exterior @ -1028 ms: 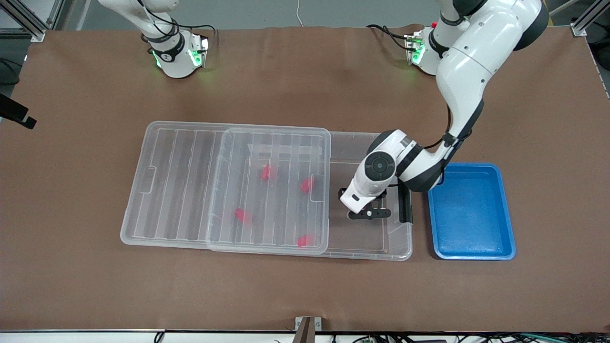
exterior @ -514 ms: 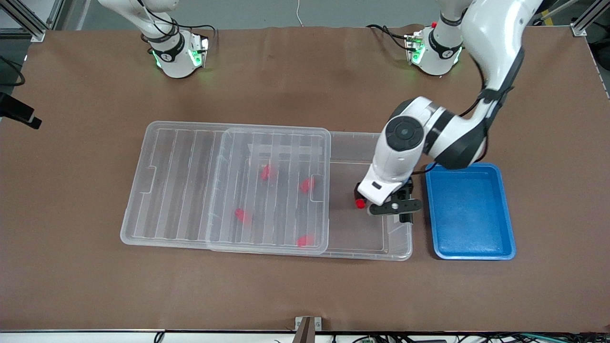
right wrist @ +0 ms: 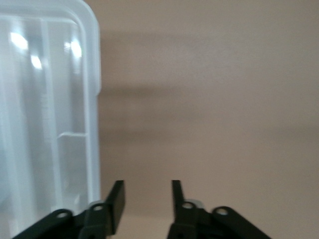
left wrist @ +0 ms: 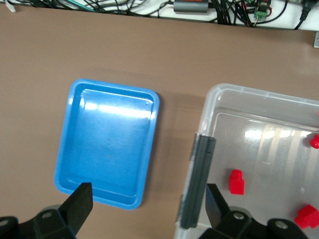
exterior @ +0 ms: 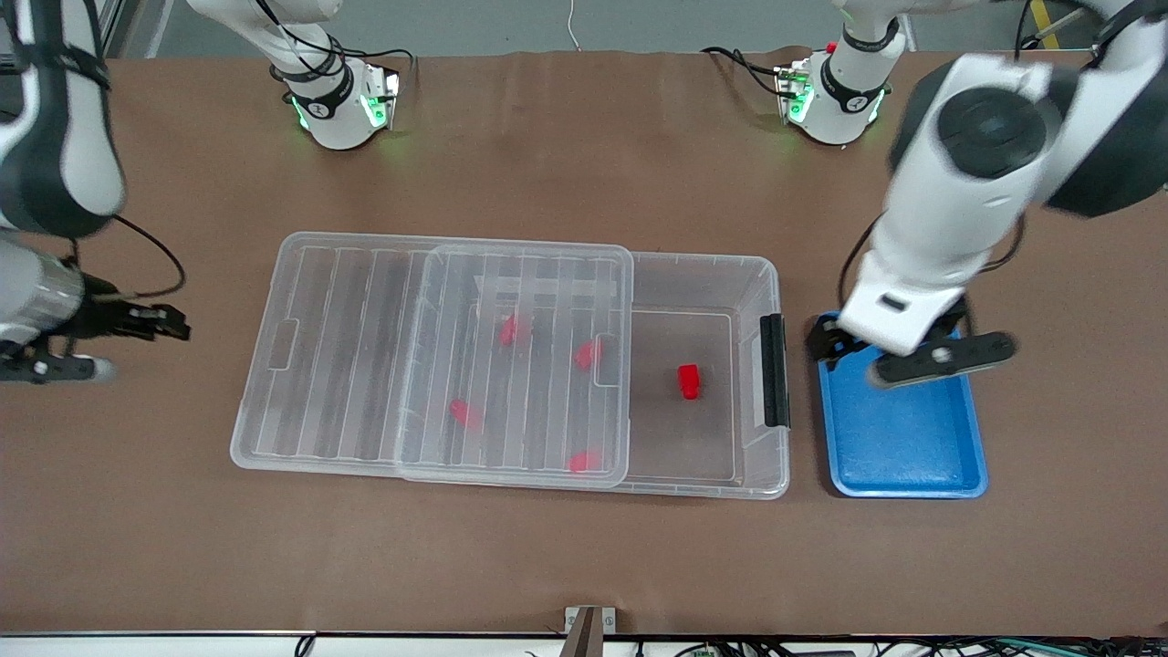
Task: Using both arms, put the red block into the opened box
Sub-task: 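Raise the left gripper away while the right gripper hooks the lid edge, then slide the clear lid back over the box with the right gripper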
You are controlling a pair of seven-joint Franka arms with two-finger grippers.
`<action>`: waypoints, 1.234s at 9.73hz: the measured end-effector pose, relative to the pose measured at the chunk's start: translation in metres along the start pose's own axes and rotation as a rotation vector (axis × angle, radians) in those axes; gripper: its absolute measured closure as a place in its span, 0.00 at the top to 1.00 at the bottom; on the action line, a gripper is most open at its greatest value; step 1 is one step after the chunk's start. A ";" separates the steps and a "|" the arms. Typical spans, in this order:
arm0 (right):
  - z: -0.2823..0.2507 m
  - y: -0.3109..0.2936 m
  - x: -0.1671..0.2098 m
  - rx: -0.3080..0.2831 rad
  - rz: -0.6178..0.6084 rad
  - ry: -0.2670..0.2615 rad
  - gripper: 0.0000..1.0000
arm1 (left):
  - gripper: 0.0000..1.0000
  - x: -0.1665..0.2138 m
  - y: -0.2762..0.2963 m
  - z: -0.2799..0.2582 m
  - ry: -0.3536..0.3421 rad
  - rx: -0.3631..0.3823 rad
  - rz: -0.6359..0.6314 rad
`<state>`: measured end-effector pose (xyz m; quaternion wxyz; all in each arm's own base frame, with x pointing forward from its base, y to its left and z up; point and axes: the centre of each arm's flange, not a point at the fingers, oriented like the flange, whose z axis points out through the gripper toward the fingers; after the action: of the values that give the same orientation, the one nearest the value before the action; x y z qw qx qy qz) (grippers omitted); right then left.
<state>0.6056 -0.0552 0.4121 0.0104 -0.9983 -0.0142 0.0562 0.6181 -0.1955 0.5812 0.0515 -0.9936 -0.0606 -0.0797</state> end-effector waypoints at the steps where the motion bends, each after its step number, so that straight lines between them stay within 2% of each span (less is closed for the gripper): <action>1: 0.028 -0.003 -0.005 0.013 -0.009 -0.020 0.19 | 1.00 0.004 -0.038 -0.018 -0.022 -0.030 0.024; 2: 0.044 -0.011 -0.009 0.040 -0.013 -0.032 0.05 | 1.00 0.007 -0.071 -0.028 -0.040 -0.045 0.040; 3: 0.050 -0.023 -0.011 0.058 -0.021 -0.028 0.01 | 1.00 0.007 -0.094 -0.032 -0.062 -0.049 0.047; 5: 0.059 -0.047 -0.012 0.061 -0.053 -0.008 0.01 | 1.00 0.004 -0.115 -0.047 -0.068 -0.073 0.054; 8: 0.069 -0.072 -0.014 0.084 -0.079 -0.007 0.01 | 1.00 -0.016 -0.152 -0.084 -0.068 -0.055 0.090; 12: 0.070 -0.138 -0.016 0.130 -0.165 -0.001 0.01 | 1.00 -0.046 -0.187 -0.085 -0.110 -0.077 0.131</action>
<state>0.5778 0.0835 0.3477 0.0796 -0.9909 -0.0925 0.0564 0.5363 -0.0251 0.6740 0.0151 -0.9996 0.0050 -0.0238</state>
